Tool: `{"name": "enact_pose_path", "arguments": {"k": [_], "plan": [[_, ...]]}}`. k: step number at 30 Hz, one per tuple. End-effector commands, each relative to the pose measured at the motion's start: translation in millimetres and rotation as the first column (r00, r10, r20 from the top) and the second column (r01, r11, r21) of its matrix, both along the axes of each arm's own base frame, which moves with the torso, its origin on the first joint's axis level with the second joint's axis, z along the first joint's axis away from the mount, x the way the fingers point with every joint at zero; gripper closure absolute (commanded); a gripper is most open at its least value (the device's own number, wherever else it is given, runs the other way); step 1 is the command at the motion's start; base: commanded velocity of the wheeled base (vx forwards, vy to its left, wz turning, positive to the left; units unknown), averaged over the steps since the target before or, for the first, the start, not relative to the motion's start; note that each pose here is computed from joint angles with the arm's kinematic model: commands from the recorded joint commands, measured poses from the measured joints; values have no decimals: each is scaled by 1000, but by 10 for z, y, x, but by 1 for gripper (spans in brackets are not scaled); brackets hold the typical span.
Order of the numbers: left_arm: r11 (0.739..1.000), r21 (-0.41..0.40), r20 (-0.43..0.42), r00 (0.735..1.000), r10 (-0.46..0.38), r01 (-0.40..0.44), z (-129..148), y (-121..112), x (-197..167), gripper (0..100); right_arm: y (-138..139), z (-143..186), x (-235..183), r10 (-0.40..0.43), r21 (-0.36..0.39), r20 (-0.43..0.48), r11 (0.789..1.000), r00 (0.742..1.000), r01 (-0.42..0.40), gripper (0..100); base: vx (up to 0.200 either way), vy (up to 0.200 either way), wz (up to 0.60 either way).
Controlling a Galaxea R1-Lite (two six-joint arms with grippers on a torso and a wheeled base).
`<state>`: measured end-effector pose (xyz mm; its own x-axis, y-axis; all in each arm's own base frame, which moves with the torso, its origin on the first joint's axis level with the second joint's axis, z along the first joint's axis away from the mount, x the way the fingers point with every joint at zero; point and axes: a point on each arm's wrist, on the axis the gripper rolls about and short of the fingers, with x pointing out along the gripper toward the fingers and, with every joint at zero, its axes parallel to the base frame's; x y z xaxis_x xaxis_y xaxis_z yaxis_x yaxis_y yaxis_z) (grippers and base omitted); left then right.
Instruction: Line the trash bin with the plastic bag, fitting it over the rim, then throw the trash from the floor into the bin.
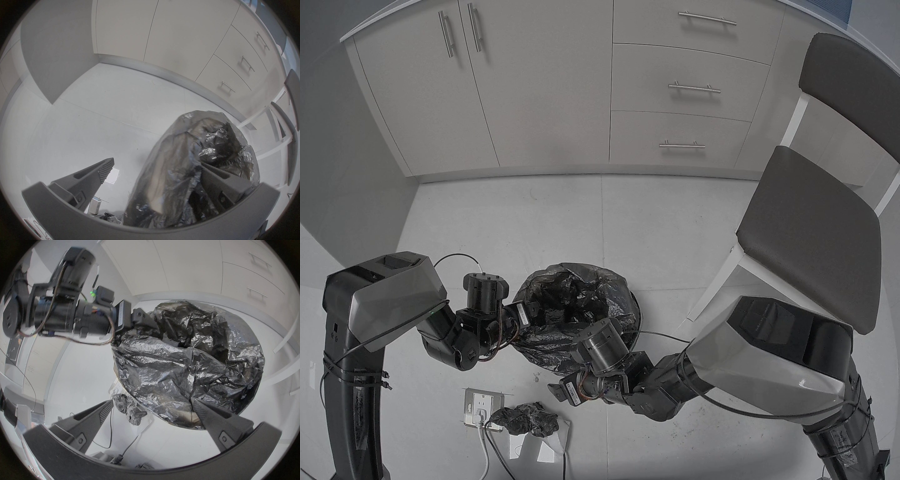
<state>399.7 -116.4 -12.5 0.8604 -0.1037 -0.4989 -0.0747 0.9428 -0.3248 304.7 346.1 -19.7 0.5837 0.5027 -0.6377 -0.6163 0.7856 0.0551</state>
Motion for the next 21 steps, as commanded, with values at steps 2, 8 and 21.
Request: {"name": "enact_pose_path", "arguments": {"k": [2,8,21], "plan": [[1000,-2,2,1000,3,-3,6,5,5,0,4,-47,-64,12,-16,-17,1000,1000,-13,0,0,0,0],[1000,-2,1,1000,3,-3,3,6,2,0,14,-24,-110,22,-14,-16,1000,1000,-22,0,0,0,0],[1000,-2,1,1000,1,-1,3,0,0,0,17,69,-302,49,-17,-27,999,998,-50,0,0,0,0]]}}
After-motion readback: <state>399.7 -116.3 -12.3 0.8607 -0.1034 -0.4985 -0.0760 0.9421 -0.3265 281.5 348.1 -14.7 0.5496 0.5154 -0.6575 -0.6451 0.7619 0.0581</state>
